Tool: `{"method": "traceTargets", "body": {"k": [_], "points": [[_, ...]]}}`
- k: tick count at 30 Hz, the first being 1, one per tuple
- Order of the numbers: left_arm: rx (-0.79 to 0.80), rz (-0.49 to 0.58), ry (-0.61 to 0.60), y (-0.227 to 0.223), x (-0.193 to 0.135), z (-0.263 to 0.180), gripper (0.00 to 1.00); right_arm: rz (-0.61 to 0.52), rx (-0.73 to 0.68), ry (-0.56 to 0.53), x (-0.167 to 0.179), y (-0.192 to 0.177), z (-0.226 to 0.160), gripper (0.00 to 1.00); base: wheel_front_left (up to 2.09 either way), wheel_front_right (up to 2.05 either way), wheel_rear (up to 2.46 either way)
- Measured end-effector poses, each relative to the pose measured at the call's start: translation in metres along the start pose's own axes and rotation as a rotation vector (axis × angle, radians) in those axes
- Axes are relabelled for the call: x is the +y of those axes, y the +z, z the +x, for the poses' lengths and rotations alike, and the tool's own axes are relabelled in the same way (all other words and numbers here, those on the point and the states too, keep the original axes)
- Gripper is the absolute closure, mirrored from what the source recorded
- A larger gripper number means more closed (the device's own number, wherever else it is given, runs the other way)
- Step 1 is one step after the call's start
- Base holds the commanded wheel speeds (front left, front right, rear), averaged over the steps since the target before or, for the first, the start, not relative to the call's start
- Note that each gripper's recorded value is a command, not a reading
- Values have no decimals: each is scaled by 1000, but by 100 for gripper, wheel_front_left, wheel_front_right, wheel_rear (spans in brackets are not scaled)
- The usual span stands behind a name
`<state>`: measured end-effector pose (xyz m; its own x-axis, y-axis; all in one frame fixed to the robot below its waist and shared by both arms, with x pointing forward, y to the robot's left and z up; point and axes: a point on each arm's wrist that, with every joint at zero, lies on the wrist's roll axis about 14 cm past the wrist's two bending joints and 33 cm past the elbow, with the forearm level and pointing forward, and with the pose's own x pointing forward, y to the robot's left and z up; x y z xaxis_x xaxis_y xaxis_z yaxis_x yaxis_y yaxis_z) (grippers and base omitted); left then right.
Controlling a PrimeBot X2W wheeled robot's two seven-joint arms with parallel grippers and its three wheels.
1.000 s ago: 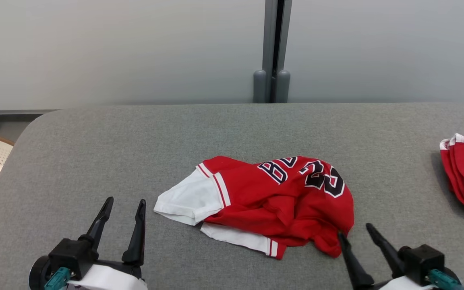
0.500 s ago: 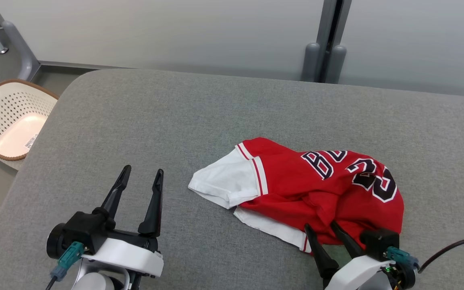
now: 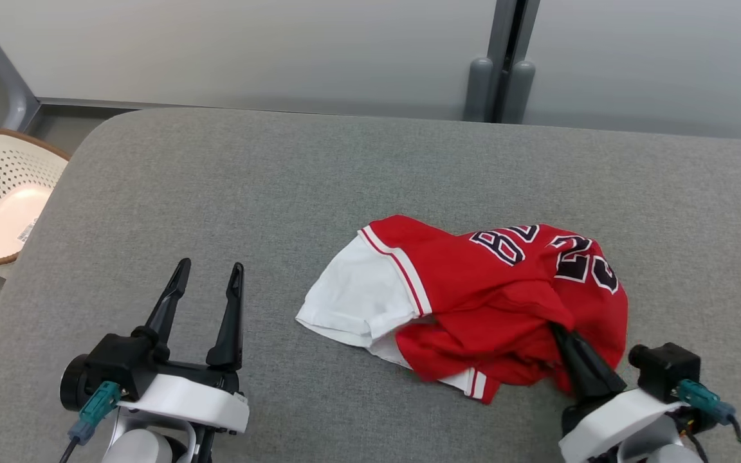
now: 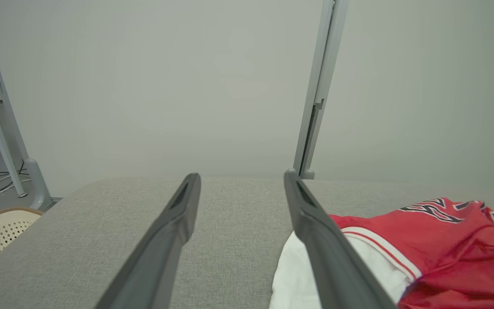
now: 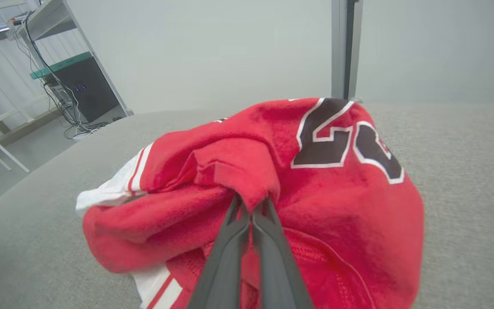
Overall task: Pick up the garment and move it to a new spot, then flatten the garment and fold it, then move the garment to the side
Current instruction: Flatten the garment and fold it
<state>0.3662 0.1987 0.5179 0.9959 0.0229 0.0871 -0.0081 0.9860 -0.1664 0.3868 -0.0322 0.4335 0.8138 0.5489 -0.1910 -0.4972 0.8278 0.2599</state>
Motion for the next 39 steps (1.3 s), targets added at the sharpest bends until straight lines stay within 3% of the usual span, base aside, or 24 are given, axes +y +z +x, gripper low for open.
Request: {"method": "traceTargets", "body": {"k": [13,14,15,16,25,39], "points": [[9,-7,-39,-7,-13,12,0,-115,-64,-207,-77,53,-34,100,0,0,0],[9,-8,-39,-7,-13,13,0,-113,-52,-221,-82,50,-35,64,0,0,0],[10,-7,-40,-8,-13,14,0,-105,-41,-230,-84,47,-35,11,0,0,0],[13,-5,-44,-9,-14,14,0,-96,-28,-236,-86,43,-35,0,0,0,0],[22,-5,-51,-13,-16,17,0,-45,-51,-279,-93,30,-39,0,0,0,0],[24,-6,-63,-13,-22,-3,0,-208,-236,-269,-66,86,-76,0,0,0,0]]}}
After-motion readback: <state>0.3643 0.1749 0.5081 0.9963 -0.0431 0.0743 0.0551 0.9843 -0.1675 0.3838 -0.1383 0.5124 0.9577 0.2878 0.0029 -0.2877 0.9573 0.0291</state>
